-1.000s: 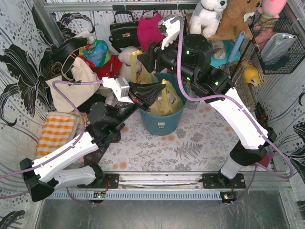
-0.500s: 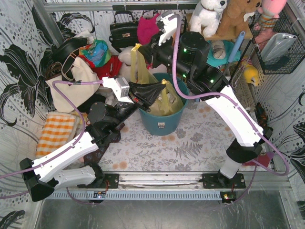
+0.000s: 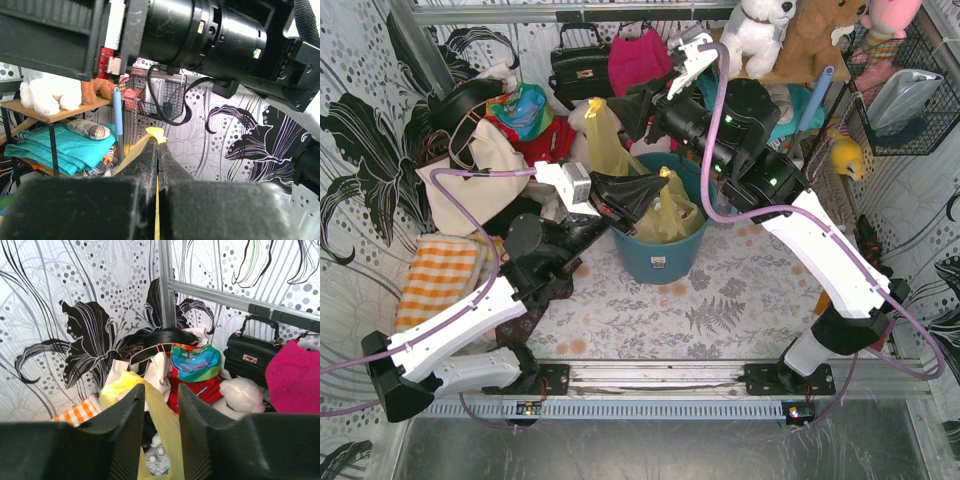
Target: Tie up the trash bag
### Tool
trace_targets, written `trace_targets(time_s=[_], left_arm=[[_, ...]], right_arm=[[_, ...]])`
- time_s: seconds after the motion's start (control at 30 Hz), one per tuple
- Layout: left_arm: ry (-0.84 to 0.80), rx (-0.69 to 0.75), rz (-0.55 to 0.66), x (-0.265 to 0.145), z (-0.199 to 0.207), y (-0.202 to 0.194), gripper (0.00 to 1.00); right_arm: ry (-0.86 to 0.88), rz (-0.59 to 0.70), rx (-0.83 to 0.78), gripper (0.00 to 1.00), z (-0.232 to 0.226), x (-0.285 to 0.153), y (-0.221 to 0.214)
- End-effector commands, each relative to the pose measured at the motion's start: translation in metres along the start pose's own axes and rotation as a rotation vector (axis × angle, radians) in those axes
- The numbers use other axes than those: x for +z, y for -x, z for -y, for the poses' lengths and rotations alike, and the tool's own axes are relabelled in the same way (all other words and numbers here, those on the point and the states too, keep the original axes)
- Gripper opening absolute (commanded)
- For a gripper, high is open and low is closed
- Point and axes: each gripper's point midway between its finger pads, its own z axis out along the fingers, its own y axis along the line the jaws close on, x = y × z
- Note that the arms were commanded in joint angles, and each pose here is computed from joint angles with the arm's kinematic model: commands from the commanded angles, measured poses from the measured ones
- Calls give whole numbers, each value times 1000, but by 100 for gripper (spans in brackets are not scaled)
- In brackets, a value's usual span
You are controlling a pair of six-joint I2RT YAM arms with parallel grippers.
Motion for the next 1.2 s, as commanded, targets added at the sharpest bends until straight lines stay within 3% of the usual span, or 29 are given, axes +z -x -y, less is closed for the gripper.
trace_targets(time_s=[0.0,0.27,0.47,0.67,0.77,0.87,1.07,1.17], left_arm=[[-23,-4,58,5,6,18,0],[-30,-5,58,6,7,18,0],[-27,-2,55,6,6,19,0],[-27,-1,54,6,7,19,0],[-28,-1,53,5,7,18,0],[-25,-2,54,5,6,18,0],[-25,0,59,6,6,20,0],[-24,4,61,8,6,20,0]], right_arm=[[16,85,7,49,-6,-21,33],[140,30,49,81,-30,-16,27],[191,-23,65,88,-40,-5,15],[125,-82,62,88,-27,7,-8],[108,-90,58,83,-24,9,-13],[110,-93,56,69,-24,9,-15],[119,-61,53,34,-26,5,-5],[126,-50,40,8,-26,5,-3]])
